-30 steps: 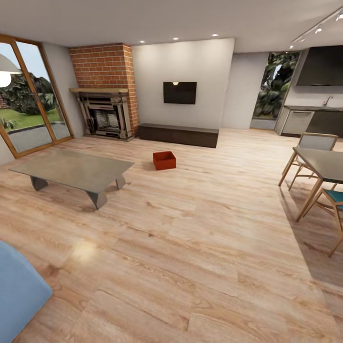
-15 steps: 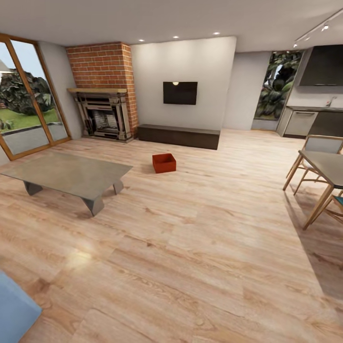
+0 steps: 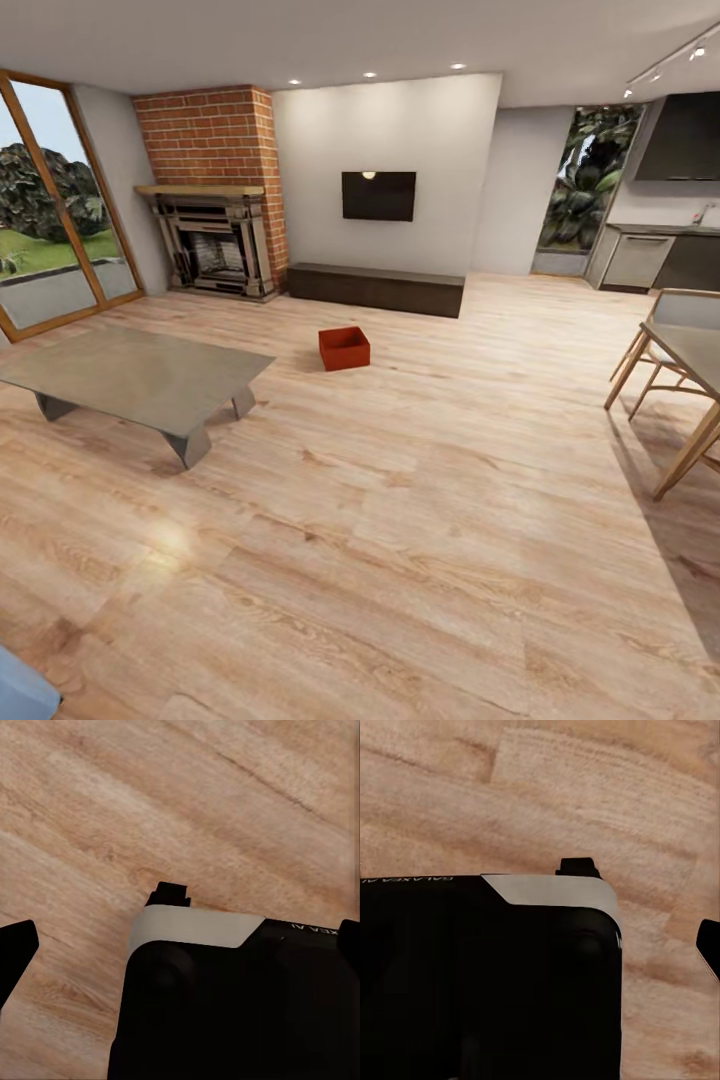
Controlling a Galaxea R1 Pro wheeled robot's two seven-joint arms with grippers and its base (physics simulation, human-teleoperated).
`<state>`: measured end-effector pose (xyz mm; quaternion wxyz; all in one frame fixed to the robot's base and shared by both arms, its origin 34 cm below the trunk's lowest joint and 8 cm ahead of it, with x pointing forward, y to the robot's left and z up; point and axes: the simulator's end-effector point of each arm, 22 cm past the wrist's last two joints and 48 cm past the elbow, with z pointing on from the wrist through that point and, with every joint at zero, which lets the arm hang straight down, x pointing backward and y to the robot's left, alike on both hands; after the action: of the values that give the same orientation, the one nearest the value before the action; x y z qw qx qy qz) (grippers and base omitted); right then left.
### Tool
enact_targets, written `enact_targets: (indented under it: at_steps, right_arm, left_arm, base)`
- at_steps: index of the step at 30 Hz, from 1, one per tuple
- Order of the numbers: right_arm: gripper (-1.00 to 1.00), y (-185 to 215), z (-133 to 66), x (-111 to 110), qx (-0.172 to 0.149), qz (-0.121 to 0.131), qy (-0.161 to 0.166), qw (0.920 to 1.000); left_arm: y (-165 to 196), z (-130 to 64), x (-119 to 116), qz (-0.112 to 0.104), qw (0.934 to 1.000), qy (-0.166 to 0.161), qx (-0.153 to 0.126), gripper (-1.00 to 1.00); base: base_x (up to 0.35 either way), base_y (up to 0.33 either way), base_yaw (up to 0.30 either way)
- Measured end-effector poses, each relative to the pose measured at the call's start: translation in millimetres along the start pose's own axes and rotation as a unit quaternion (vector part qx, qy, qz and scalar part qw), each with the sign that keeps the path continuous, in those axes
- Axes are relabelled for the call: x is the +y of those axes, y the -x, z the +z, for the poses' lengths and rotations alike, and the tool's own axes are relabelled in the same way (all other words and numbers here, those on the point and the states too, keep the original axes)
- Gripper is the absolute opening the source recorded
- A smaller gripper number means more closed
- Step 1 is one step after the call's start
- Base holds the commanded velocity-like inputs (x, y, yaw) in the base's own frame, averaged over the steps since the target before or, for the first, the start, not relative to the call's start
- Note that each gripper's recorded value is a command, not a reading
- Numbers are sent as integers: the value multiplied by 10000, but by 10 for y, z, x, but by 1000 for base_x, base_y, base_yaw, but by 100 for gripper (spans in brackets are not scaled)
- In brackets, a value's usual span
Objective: Move the two storage containers from the living room to the garage. In the garage, place one container on the floor and stack the other container on top of it (either order is fine).
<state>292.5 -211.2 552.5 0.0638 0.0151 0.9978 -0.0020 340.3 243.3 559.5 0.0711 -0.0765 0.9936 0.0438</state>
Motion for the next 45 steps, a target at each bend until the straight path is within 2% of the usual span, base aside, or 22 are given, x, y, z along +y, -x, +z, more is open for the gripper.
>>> enact_targets:
  at_steps: [45]
  right_arm:
    - [100,-3,0,-2,2,-2,-3,10000]
  left_arm:
    - [-3,-3,-24,1,10000,-16,2,100]
  base:
    - [323,0,0]
